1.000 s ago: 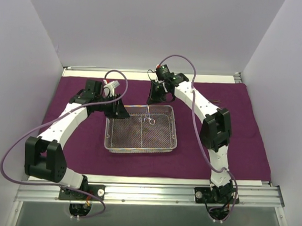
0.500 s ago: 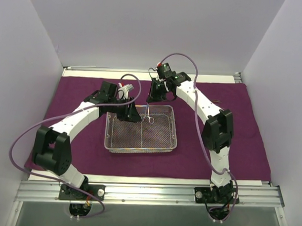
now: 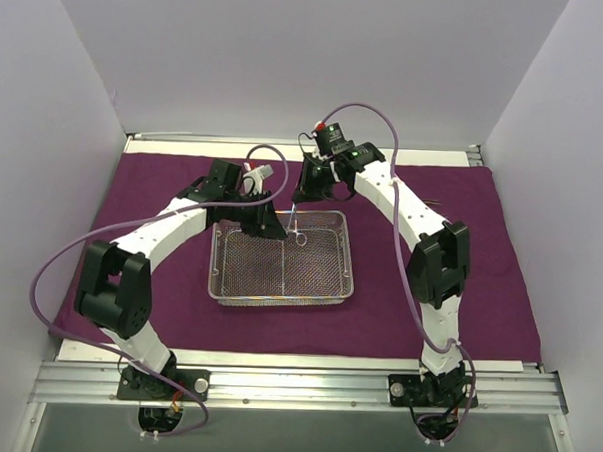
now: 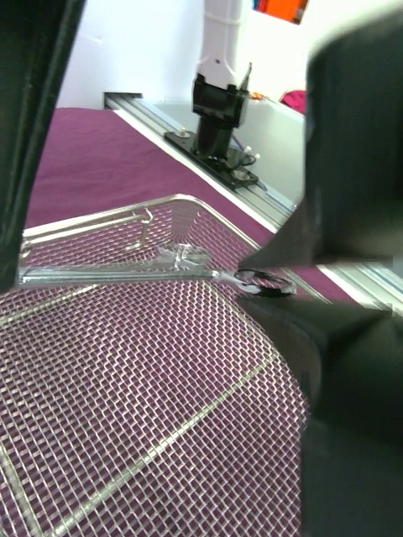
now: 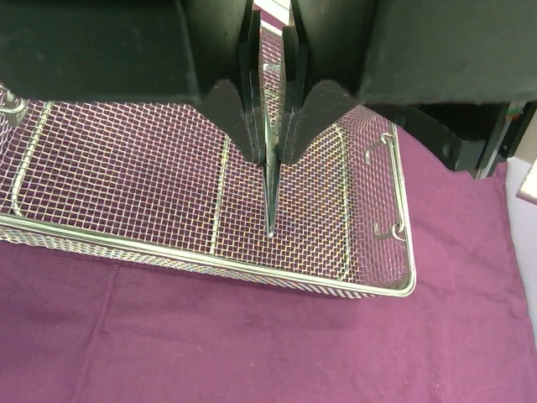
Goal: Open and lay out the surgical kit
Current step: Place the medical item in the surgical kit.
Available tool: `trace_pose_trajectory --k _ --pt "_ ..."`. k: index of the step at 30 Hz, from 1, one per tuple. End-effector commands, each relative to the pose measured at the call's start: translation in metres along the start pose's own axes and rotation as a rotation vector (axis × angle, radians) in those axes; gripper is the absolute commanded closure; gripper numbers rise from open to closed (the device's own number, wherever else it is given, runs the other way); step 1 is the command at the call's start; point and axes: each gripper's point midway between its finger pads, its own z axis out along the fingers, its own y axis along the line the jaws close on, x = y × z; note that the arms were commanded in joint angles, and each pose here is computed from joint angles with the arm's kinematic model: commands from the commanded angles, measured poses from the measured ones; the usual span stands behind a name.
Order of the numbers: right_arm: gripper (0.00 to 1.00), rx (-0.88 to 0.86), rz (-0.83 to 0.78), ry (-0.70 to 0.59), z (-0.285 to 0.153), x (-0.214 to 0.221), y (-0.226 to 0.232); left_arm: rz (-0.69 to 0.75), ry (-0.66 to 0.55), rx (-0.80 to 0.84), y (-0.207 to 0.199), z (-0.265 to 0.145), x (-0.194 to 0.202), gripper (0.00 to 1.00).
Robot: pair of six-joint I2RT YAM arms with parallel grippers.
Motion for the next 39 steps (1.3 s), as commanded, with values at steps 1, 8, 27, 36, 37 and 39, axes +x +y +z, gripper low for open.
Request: trace_pose_trajectory --k 1,8,27,36,37,39 --pt "1.00 -0.052 -0.002 -0.042 -0.032 -0.010 0.018 0.074 -0.047 0.086 -0.025 -0.001 -0.021 0.80" --pt "0.70 -0.070 0.011 -0.025 -0.030 -0.008 0.020 0.084 -0.052 0.073 -0.025 -0.003 -0.019 0.98" --pt "0.67 -0.052 -0.007 0.063 -0.019 0.014 0.021 0.082 -0.111 0.069 -0.034 -0.006 -0.041 0.98" --pt "0.83 -0.054 -0.017 0.087 -0.015 0.020 0.023 0.063 -0.114 0.055 -0.029 -0.005 -0.045 0.98" --pt "0.88 -0.053 -0.016 0.090 -0.014 0.021 0.023 0.063 -0.114 0.055 -0.030 -0.005 -0.045 0.98" --pt "0.92 -0.054 -0.017 0.089 -0.014 0.021 0.024 0.065 -0.111 0.055 -0.030 -0.005 -0.045 0.98"
